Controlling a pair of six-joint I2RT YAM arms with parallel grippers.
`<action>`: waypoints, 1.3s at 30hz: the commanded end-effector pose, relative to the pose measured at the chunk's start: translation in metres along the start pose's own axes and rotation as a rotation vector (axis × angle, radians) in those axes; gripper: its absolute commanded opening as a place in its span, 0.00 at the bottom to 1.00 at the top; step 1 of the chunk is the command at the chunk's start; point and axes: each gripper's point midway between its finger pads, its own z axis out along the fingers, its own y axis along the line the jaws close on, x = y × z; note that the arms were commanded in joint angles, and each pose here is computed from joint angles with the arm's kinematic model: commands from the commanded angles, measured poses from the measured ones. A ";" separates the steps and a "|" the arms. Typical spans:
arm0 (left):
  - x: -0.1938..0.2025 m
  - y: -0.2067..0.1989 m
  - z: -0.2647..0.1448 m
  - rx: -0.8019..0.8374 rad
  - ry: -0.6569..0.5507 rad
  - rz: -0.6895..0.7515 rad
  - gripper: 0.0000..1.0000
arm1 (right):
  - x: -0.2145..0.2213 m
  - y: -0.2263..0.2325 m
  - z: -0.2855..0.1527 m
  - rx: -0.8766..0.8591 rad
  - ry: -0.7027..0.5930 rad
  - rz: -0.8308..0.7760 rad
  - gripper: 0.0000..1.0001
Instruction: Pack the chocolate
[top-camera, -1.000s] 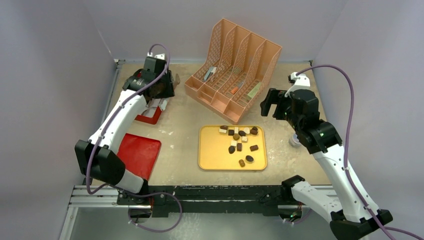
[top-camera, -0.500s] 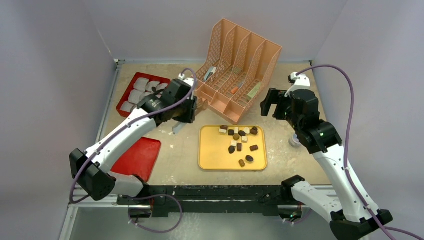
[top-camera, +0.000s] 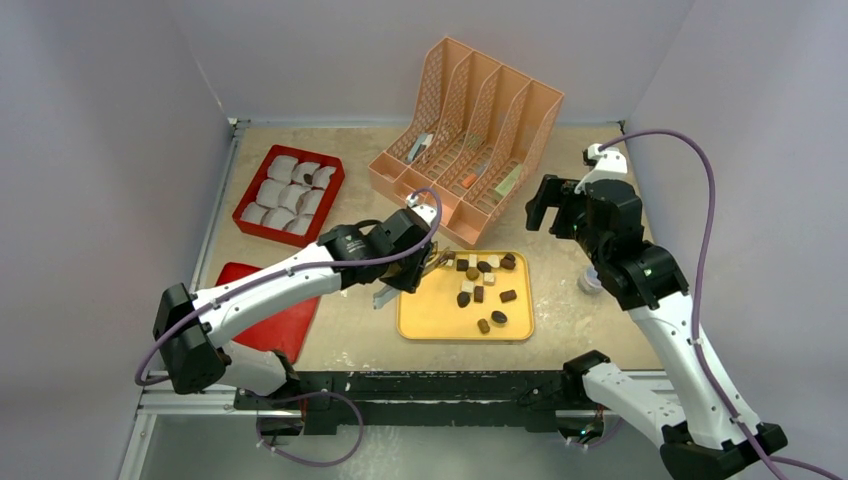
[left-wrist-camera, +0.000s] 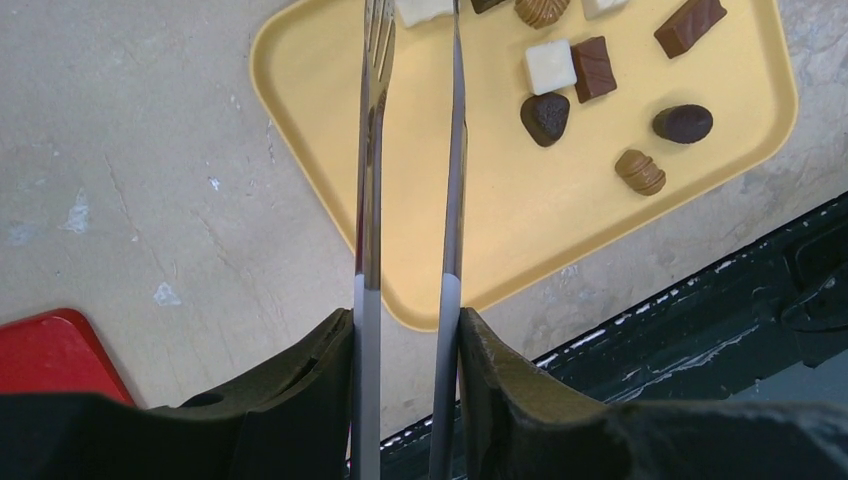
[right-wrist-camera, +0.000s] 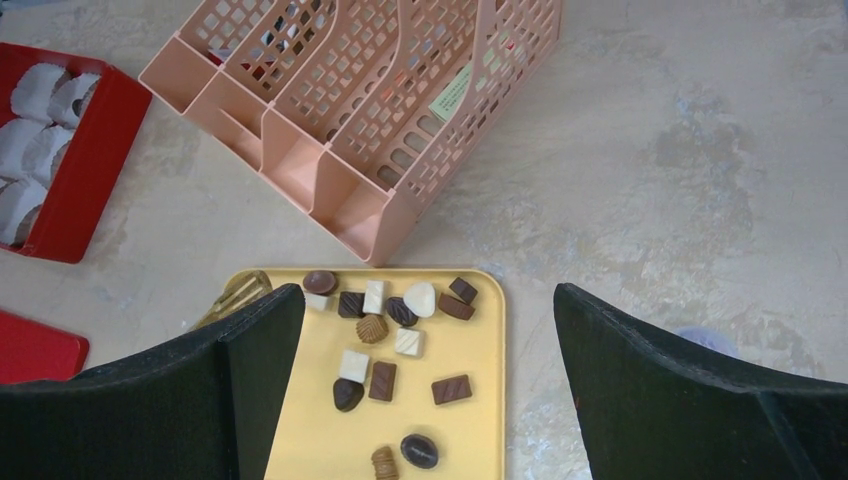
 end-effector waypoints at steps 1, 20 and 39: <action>-0.010 -0.004 0.007 -0.020 -0.067 -0.043 0.38 | -0.026 0.000 -0.011 -0.001 -0.088 0.013 0.96; 0.003 -0.020 0.037 -0.016 -0.030 -0.023 0.40 | -0.024 -0.001 -0.013 -0.002 -0.091 0.017 0.96; 0.003 -0.024 0.049 -0.056 -0.038 0.002 0.41 | -0.020 -0.002 -0.014 -0.004 -0.083 0.019 0.96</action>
